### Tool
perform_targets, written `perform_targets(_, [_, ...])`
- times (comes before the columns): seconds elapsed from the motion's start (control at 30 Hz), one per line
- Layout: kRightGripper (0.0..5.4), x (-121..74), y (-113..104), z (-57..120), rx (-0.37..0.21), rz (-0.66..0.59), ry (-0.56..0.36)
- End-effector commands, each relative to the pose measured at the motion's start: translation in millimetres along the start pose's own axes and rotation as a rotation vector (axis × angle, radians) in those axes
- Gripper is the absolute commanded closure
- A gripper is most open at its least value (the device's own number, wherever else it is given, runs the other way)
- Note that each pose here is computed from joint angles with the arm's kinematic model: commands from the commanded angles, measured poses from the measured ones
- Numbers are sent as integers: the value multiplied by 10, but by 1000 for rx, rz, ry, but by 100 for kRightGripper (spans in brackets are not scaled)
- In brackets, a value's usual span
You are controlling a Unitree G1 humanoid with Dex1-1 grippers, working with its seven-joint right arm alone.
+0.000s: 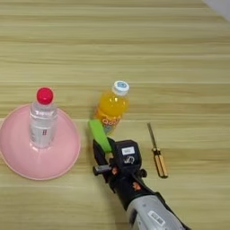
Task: Move the objects on the table
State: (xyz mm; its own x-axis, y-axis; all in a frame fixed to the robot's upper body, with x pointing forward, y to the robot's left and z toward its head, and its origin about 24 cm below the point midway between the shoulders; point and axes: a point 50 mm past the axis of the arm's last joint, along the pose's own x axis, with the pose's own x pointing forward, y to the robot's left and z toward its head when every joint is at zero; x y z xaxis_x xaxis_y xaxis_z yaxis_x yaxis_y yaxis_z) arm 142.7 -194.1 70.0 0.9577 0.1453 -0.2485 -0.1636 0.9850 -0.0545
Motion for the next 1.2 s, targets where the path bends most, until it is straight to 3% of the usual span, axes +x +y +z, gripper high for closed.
perform_targets(0.03, [403,85,83,146,-36,18,-81])
perform_targets(0.7, [403,356,261,35,-32,82,-43])
perform_targets(1.2, [403,413,345,-21,-28,113,-18])
